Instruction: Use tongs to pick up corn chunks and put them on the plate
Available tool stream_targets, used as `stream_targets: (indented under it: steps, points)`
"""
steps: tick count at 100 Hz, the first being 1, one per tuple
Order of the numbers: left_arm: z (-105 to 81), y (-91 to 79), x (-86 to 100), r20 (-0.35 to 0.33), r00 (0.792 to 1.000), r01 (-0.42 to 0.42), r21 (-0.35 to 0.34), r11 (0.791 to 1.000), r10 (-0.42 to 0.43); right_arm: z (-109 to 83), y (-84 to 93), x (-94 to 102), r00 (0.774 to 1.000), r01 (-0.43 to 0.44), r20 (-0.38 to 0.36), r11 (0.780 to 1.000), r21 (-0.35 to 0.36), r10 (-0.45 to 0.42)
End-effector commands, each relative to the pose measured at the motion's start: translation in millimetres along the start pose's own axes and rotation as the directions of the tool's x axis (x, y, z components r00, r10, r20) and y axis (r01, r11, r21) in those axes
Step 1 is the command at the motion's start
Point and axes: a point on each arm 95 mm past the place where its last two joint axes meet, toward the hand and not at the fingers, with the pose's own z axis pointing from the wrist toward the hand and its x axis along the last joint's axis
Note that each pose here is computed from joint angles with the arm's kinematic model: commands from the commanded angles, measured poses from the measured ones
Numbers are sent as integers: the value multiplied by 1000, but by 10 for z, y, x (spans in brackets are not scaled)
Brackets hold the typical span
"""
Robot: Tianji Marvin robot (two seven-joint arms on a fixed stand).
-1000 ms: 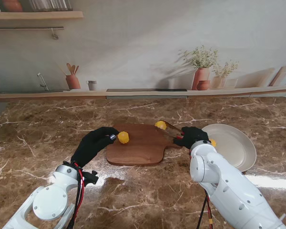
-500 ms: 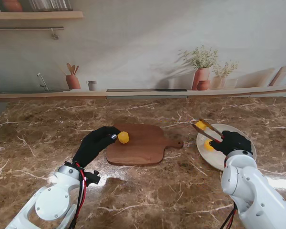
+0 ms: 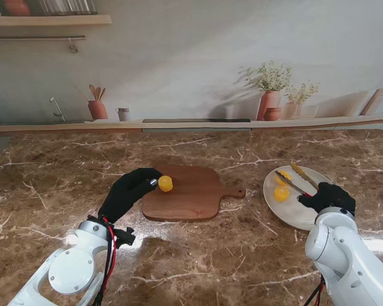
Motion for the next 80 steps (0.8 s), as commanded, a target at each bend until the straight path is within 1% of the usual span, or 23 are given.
stream_targets:
  steps: [1, 11, 19, 25, 38, 52, 71, 80]
  points:
    - [-10, 7, 8, 2, 1000, -3, -2, 1000, 3, -50, -23, 14, 1000, -3, -16, 1000, 23, 4]
    - [-9, -1, 16, 1, 1000, -8, -5, 1000, 8, -117, 10, 74, 998, -13, -62, 1000, 8, 14]
    - [-6, -5, 19, 5, 1000, -11, -13, 1000, 11, -194, 37, 175, 992, -19, -127, 1000, 1, 19]
    - [-2, -7, 23, 7, 1000, -13, -19, 1000, 13, -255, 45, 283, 983, -20, -184, 1000, -2, 19]
    - [10, -14, 37, 10, 1000, -19, -27, 999, 20, -363, 32, 578, 951, -6, -309, 1000, 11, 9]
    - [19, -35, 51, 17, 999, -27, -37, 999, 28, -394, 34, 937, 912, 8, -410, 1000, 31, 6]
    - [46, -88, 97, 30, 999, -43, -55, 998, 44, -351, -3, 1431, 866, 40, -500, 996, 76, 3]
    - [62, -116, 131, 35, 998, -51, -65, 997, 53, -317, -44, 1627, 852, 60, -524, 992, 110, 6]
